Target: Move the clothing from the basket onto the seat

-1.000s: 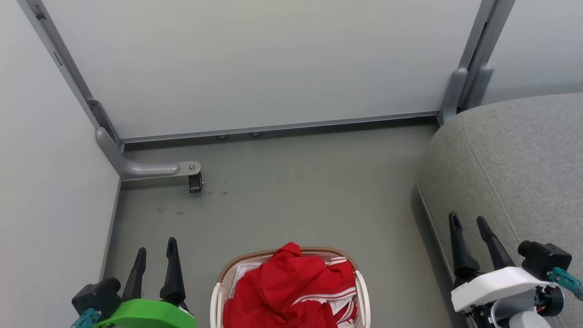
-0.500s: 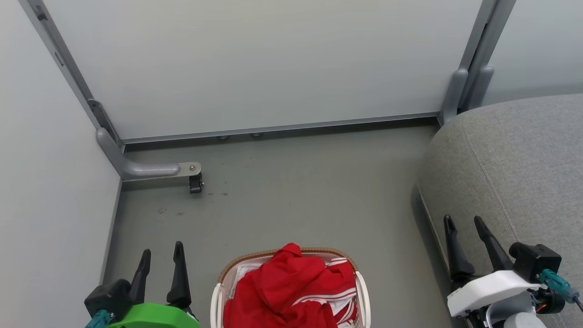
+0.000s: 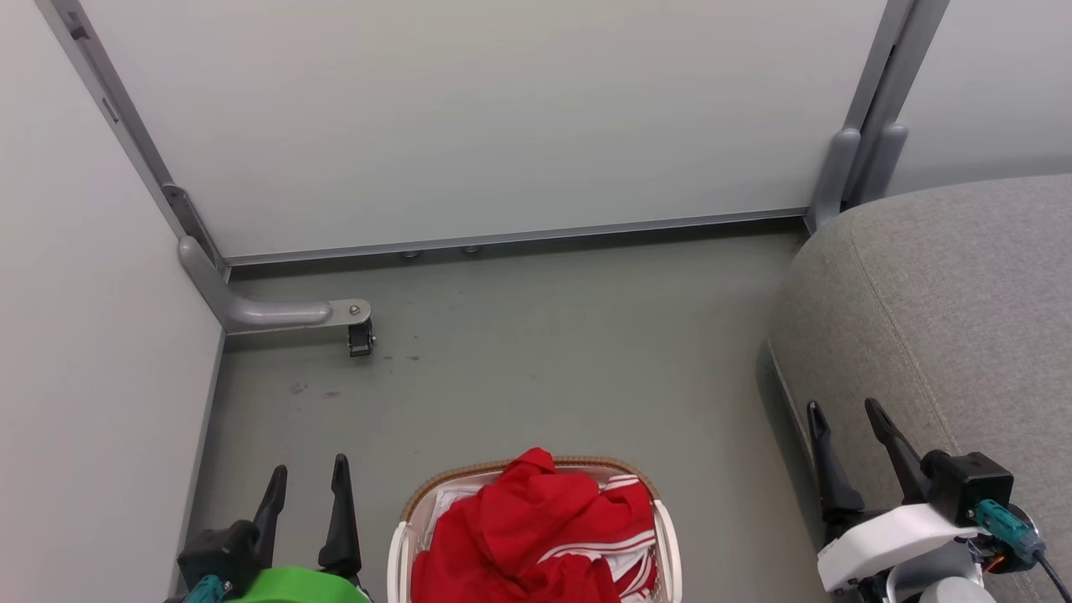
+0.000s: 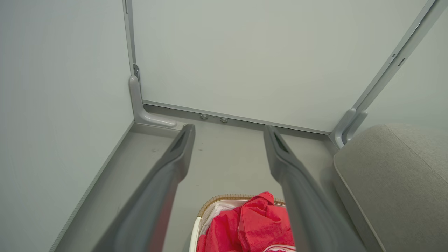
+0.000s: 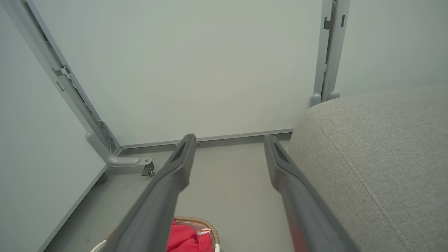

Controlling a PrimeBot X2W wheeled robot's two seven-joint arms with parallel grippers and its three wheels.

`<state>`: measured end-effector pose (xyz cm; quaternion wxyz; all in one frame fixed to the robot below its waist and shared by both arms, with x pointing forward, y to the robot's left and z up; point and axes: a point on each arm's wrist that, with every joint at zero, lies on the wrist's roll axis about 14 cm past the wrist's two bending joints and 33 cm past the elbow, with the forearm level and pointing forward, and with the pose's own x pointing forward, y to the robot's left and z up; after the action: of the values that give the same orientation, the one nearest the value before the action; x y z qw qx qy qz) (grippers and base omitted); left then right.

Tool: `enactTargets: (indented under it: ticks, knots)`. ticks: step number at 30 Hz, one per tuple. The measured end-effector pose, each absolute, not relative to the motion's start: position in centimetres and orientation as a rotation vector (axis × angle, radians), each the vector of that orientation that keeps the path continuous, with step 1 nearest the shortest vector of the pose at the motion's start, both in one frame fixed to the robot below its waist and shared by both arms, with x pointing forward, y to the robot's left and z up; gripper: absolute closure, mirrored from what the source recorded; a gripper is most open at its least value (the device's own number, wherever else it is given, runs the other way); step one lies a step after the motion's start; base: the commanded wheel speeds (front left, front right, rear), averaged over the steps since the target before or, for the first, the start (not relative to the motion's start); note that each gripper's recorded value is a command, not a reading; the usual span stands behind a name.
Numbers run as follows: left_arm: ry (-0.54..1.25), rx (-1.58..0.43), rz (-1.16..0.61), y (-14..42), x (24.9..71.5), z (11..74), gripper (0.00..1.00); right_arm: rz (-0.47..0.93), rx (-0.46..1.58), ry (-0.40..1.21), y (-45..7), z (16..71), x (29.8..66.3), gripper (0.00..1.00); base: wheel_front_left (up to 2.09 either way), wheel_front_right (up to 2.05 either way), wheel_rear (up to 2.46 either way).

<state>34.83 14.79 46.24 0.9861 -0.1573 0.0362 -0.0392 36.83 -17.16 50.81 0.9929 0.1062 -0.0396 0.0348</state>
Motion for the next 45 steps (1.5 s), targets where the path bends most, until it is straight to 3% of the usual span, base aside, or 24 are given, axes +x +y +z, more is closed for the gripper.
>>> enactTargets:
  ticks: [45]
  knots:
    - [0.09,-0.237,-0.165,12.5,36.1,45.7,0.0,0.075,0.154,-0.067,-17.2,50.2,37.7,0.0,0.0,0.0,0.0]
